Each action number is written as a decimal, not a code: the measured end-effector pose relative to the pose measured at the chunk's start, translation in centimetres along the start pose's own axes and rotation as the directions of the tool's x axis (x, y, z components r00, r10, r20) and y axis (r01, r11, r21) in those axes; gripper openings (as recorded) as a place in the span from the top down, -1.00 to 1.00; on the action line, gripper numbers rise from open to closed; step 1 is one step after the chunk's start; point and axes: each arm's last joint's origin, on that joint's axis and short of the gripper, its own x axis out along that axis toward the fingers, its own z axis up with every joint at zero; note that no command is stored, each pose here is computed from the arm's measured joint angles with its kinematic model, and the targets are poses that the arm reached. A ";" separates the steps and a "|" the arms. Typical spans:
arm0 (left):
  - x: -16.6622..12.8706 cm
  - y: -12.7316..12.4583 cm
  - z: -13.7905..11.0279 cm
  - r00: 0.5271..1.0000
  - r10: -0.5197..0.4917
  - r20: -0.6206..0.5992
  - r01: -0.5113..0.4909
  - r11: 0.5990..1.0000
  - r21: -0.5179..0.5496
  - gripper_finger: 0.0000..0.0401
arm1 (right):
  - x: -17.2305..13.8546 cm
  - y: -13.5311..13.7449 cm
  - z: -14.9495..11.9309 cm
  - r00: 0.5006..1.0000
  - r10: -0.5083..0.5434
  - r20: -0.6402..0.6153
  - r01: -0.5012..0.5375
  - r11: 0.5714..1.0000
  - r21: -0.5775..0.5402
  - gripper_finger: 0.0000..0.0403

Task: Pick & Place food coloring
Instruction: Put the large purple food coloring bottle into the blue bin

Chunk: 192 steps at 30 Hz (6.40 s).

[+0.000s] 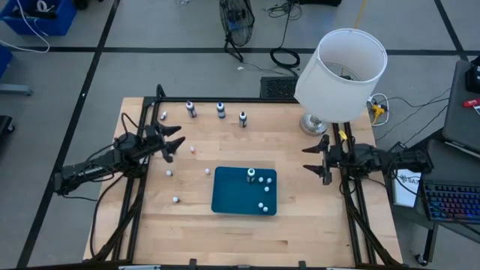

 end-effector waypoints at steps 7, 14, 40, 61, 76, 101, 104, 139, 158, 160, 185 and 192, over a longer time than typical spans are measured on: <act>0.0 0.2 -0.5 0.998 0.046 -0.044 -0.050 0.996 -0.075 -0.34 | 0.2 -0.5 -0.5 0.995 -0.095 -0.007 0.094 0.994 -0.054 -0.34; -0.2 0.2 2.4 0.920 0.275 -0.278 -0.332 0.925 -0.186 -0.34 | 0.4 -0.5 -1.1 0.996 -0.091 -0.018 0.090 0.994 -0.057 -0.36; 9.5 11.1 1.5 -0.122 0.542 -0.831 -0.671 0.573 0.472 -0.34 | 0.5 -0.5 -1.3 0.995 -0.093 -0.028 0.089 0.990 -0.105 -0.37; 11.2 12.0 -0.2 -0.087 0.550 -0.830 -0.742 0.520 0.423 0.15 | 0.5 -0.5 -0.4 0.993 -0.089 0.077 0.095 0.992 -0.085 -0.34; 14.9 13.3 5.6 -0.178 0.663 -0.727 -0.774 0.362 0.520 0.98 | 0.5 -0.5 -0.2 0.993 -0.088 0.083 0.095 0.992 -0.084 -0.34; 15.2 15.0 2.5 -0.235 0.615 -0.753 -0.791 0.330 0.516 1.00 | 0.5 -0.5 -0.2 0.993 -0.087 0.084 0.094 0.992 -0.083 -0.35; 15.5 14.1 3.3 -0.179 0.633 -0.753 -0.787 0.367 0.496 1.00 | 0.5 -0.5 -0.2 0.993 -0.087 0.084 0.094 0.992 -0.084 -0.34; 18.8 11.4 2.9 0.145 0.484 -0.863 -0.413 0.822 0.392 -0.41 | 0.5 -0.5 -0.2 0.993 -0.087 0.084 0.094 0.992 -0.083 -0.36; 19.6 12.8 2.3 0.177 0.546 -0.819 -0.428 0.792 0.435 -0.41 | 0.5 -0.5 -0.2 0.993 -0.087 0.084 0.094 0.992 -0.083 -0.34; 19.6 12.8 2.3 0.174 0.553 -0.815 -0.439 0.784 0.438 -0.41 | 0.5 -0.5 -0.2 0.993 -0.087 0.084 0.094 0.992 -0.083 -0.35; 19.5 5.0 5.3 0.255 0.479 -0.840 -0.219 0.874 0.433 0.30 | 0.5 -0.5 -0.2 0.993 -0.087 0.084 0.094 0.992 -0.084 -0.35; 18.9 -6.9 10.7 0.379 0.460 -0.803 -0.093 0.882 0.462 0.30 | 0.5 -0.5 -0.2 0.993 -0.087 0.084 0.094 0.992 -0.084 -0.35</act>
